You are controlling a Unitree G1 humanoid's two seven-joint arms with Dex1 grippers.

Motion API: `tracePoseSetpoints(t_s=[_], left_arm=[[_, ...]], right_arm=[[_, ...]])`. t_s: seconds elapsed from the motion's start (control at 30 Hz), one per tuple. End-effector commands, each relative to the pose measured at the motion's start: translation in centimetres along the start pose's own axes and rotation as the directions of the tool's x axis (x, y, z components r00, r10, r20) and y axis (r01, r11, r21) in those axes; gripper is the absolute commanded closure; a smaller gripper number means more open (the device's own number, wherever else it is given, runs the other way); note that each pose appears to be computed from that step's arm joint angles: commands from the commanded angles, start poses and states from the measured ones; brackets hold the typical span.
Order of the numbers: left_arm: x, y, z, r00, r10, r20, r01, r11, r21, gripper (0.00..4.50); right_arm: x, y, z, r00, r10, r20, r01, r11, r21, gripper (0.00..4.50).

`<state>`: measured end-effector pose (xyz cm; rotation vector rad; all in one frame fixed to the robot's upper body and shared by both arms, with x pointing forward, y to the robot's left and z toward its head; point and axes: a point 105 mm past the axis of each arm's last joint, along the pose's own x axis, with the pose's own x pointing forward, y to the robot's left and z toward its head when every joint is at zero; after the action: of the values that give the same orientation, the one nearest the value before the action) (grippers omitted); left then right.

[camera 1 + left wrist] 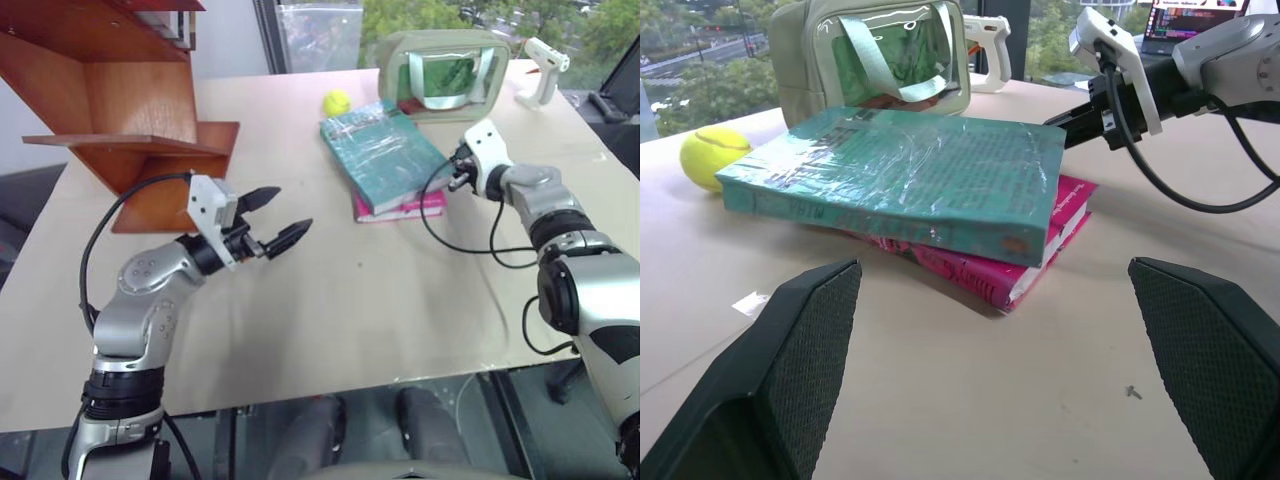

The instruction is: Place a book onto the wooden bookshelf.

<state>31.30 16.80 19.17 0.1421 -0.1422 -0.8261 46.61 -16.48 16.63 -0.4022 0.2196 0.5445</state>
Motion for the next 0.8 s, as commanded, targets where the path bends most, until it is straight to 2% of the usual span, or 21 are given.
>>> tracePoseSetpoints(t_s=[0.03, 0.23, 0.37, 0.5, 0.6, 0.63, 0.67, 0.8], left_arm=[[-0.3, 0.2, 0.6, 1.000, -0.001, 0.021, 0.001, 1.000, 0.029, 0.00], [-0.1, 0.1, 0.5, 1.000, -0.002, 0.022, 0.002, 1.000, 0.028, 0.00], [-0.1, 0.0, 0.2, 1.000, 0.000, 0.016, 0.000, 1.000, 0.018, 0.00], [0.8, 0.2, 0.1, 0.999, 0.030, 0.034, -0.027, 0.996, -0.083, 0.00], [1.5, 0.3, -0.1, 0.999, 0.048, 0.017, -0.045, 0.990, -0.134, 0.00], [1.7, 0.6, -0.3, 0.998, 0.062, 0.000, -0.061, 0.985, -0.159, 0.00], [2.0, 0.8, -0.6, 0.997, 0.073, -0.015, -0.075, 0.980, -0.185, 0.00], [3.1, 1.5, -1.3, 0.994, 0.088, -0.071, -0.107, 0.929, -0.355, 0.00]], right_arm=[[0.1, 0.8, 2.3, 0.994, 0.060, 0.096, -0.056, 0.997, -0.047, 4.48], [-0.9, -1.3, 2.0, 0.997, -0.035, 0.070, 0.041, 0.995, -0.089, 4.48], [-2.2, -2.8, 3.3, 0.992, -0.063, 0.113, 0.075, 0.992, -0.106, 4.48], [-3.8, -2.5, 5.7, 0.976, 0.000, 0.216, 0.032, 0.989, -0.145, 4.48], [-5.1, -1.0, 6.7, 0.955, 0.068, 0.288, -0.028, 0.990, -0.140, 4.48], [-5.5, 0.0, 6.4, 0.955, 0.101, 0.278, -0.053, 0.983, -0.176, 3.98], [-5.7, 0.8, 6.3, 0.955, 0.115, 0.275, -0.064, 0.980, -0.187, 3.76], [-6.6, 3.3, 6.7, 0.945, 0.119, 0.305, -0.066, 0.982, -0.180, 1.85]])
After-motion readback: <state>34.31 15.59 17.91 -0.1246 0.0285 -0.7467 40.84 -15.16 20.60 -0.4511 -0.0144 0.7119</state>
